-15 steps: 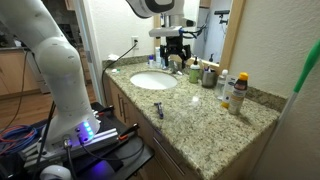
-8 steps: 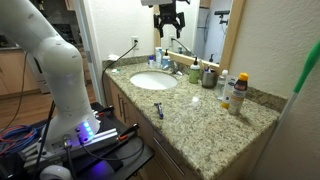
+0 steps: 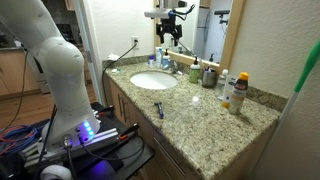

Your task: Move all the bottles away from the sink

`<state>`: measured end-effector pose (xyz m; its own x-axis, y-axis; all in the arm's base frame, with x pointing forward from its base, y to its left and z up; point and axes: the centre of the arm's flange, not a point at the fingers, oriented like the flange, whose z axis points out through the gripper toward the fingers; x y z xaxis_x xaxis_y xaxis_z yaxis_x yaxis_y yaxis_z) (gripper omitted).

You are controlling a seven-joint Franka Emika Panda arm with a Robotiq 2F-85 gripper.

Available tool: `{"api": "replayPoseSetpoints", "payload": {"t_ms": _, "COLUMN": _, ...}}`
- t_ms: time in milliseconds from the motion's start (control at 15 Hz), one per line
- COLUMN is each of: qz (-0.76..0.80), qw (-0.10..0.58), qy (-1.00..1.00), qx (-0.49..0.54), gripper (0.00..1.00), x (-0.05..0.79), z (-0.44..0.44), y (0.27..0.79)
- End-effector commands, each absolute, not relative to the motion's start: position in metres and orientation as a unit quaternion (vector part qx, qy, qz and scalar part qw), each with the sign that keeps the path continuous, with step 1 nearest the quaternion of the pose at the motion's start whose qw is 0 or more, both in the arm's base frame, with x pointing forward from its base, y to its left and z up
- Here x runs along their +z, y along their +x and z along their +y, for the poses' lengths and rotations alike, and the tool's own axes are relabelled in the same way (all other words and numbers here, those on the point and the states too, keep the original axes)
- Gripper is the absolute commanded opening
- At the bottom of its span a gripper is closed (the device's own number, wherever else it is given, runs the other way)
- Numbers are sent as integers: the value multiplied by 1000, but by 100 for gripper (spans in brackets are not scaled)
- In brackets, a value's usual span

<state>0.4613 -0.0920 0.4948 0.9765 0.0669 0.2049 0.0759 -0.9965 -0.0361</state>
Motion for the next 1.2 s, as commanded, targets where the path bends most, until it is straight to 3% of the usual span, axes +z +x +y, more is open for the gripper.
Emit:
{"api": "replayPoseSetpoints", "payload": {"t_ms": 0, "qz": 51, "qw": 36, "qy": -991, "qx": -122, "gripper": 100, "x": 496, "z": -76, "y": 545}}
{"api": "replayPoseSetpoints", "payload": {"t_ms": 67, "qz": 62, "qw": 39, "qy": -990, "qx": -116, "gripper": 100, "x": 503, "z": -73, "y": 551}}
{"api": "replayPoseSetpoints", "payload": {"t_ms": 133, "qz": 32, "qw": 32, "qy": -992, "qx": -118, "gripper": 100, "x": 489, "z": -71, "y": 515}}
{"api": "replayPoseSetpoints", "payload": {"t_ms": 400, "qz": 77, "qw": 11, "qy": -990, "qx": -115, "gripper": 100, "x": 476, "z": -71, "y": 555}}
{"api": "replayPoseSetpoints", "payload": {"t_ms": 667, "qz": 155, "qw": 47, "qy": -978, "qx": -134, "gripper": 100, "x": 452, "z": -80, "y": 607}}
{"api": "replayPoseSetpoints", "payload": {"t_ms": 933, "qz": 206, "qw": 38, "qy": -967, "qx": -145, "gripper": 100, "x": 436, "z": -90, "y": 651}}
{"api": "replayPoseSetpoints", "payload": {"t_ms": 1133, "qz": 224, "qw": 36, "qy": -965, "qx": -131, "gripper": 100, "x": 429, "z": -94, "y": 661}}
